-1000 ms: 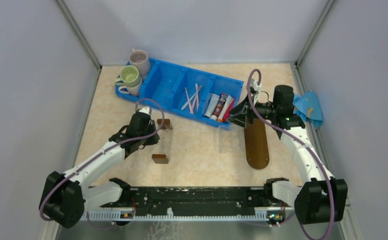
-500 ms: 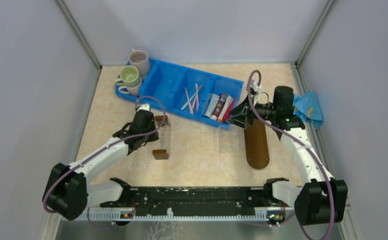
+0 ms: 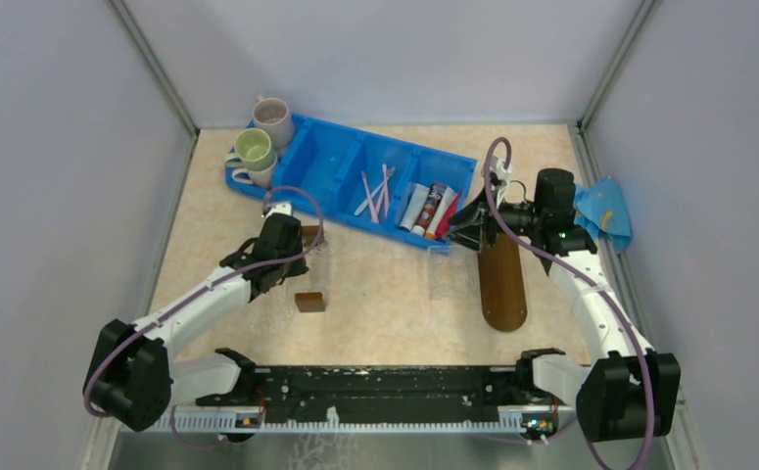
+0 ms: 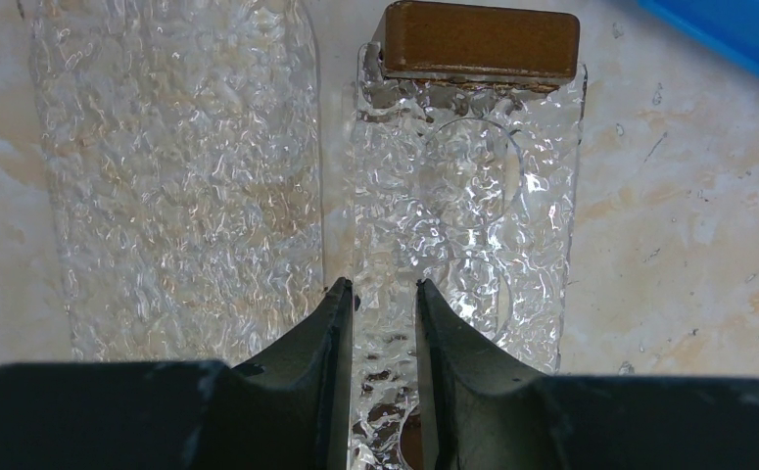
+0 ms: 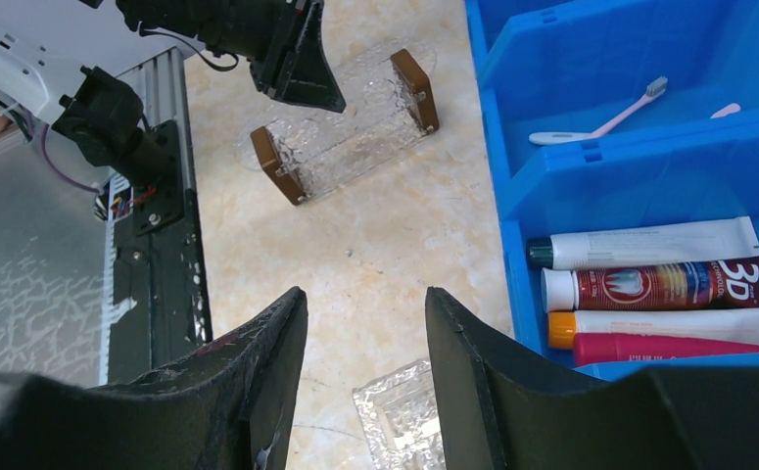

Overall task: Prepare toiletry sets of a toothbrush and toothpaste on the tray
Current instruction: Place the toothpaste holder at the center of the board, then pick up the cup from the storage box, then place the cup on the tray.

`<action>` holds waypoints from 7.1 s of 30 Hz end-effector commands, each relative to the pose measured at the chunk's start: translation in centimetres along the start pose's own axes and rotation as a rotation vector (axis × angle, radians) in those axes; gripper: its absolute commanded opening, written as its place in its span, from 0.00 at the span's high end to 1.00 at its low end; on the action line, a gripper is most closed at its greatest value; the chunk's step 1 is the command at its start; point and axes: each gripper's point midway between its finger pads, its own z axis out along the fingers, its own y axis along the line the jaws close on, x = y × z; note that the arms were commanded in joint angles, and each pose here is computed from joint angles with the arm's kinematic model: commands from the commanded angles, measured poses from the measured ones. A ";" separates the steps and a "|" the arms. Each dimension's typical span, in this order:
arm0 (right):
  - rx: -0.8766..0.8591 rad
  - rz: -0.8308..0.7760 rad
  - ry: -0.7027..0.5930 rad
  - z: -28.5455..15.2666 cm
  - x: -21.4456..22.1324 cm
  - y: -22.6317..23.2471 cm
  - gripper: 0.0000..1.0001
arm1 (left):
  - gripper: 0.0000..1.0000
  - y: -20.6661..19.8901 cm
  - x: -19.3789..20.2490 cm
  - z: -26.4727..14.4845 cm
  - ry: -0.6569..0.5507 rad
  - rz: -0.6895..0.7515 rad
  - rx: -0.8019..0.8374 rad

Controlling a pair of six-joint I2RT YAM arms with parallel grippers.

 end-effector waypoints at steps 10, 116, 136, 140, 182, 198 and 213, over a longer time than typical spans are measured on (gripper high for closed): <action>-0.028 -0.075 -0.031 0.0 -1.3 1.0 0.51 | 0.75 -0.2 -1.3 -0.6 -0.028 0.005 -0.002; 0.099 -0.263 0.105 2.0 -1.7 -0.9 0.48 | 0.40 3.5 -29.7 7.3 -0.361 0.222 0.070; 0.076 -0.262 0.109 2.1 -1.2 -0.7 0.48 | 0.67 4.4 -27.2 11.8 -0.273 0.339 -0.077; 0.075 -0.264 0.107 2.0 -1.3 -0.6 0.48 | 0.83 4.3 -27.5 11.5 -0.285 0.375 -0.106; 0.004 -0.254 -0.035 0.2 -4.6 2.1 0.48 | 1.00 -13.0 -20.4 -17.4 -0.530 0.510 0.715; 0.025 -0.218 -0.066 -0.7 -4.9 1.3 0.48 | 1.00 -17.6 -4.0 -21.8 -0.485 1.116 1.212; -0.259 -0.342 0.046 1.7 0.1 5.1 0.32 | 1.00 -17.0 8.0 -20.4 -0.328 1.775 1.383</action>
